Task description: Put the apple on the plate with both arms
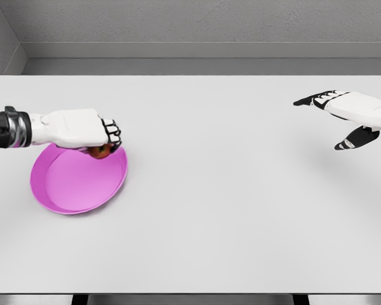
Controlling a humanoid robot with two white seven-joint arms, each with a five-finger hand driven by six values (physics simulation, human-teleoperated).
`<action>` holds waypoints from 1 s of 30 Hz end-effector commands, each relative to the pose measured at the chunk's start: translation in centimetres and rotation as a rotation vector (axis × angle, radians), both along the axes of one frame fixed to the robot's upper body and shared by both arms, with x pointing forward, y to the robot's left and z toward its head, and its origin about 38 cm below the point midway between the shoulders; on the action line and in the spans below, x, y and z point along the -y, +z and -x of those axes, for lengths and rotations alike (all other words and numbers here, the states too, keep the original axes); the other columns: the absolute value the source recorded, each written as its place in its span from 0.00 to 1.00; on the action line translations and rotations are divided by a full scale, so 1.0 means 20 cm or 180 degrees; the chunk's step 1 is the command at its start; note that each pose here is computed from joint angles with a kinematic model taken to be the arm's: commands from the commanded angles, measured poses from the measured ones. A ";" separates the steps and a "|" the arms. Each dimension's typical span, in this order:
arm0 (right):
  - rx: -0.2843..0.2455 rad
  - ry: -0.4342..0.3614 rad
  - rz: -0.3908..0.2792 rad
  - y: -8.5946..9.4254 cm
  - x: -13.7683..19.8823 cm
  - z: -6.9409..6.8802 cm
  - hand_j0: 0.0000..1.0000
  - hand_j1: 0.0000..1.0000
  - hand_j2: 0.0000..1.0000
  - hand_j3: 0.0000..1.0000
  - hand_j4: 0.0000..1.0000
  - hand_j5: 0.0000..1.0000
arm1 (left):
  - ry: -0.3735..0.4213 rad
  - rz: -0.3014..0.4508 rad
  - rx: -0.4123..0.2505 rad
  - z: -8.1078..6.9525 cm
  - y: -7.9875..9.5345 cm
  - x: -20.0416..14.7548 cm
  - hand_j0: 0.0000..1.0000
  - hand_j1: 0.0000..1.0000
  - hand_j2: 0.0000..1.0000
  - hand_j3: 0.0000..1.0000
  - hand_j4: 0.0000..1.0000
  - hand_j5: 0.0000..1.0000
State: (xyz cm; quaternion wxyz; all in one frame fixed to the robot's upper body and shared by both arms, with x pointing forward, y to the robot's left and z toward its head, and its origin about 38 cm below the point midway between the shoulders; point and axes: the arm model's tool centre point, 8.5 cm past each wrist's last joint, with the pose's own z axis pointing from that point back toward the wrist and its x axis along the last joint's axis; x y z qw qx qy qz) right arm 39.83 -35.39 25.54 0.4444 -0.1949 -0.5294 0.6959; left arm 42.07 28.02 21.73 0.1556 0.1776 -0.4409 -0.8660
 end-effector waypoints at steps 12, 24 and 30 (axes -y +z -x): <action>-0.0009 -0.0007 -0.0004 0.00 0.01 0.00 1.00 1.00 1.00 1.00 1.00 1.00 | 0.0094 -0.0124 -0.0001 -0.02 -0.04 -0.05 1.00 1.00 1.00 1.00 1.00 1.00; -0.0006 -0.0011 -0.0004 0.00 0.01 0.00 1.00 1.00 1.00 1.00 1.00 1.00 | 0.0264 0.0242 -0.0041 -0.03 0.08 -0.12 1.00 1.00 1.00 1.00 1.00 1.00; -0.0006 -0.0011 -0.0004 0.00 0.01 0.00 1.00 1.00 1.00 1.00 1.00 1.00 | 0.0507 0.0798 -0.0084 -0.07 0.23 -0.21 1.00 1.00 1.00 1.00 1.00 1.00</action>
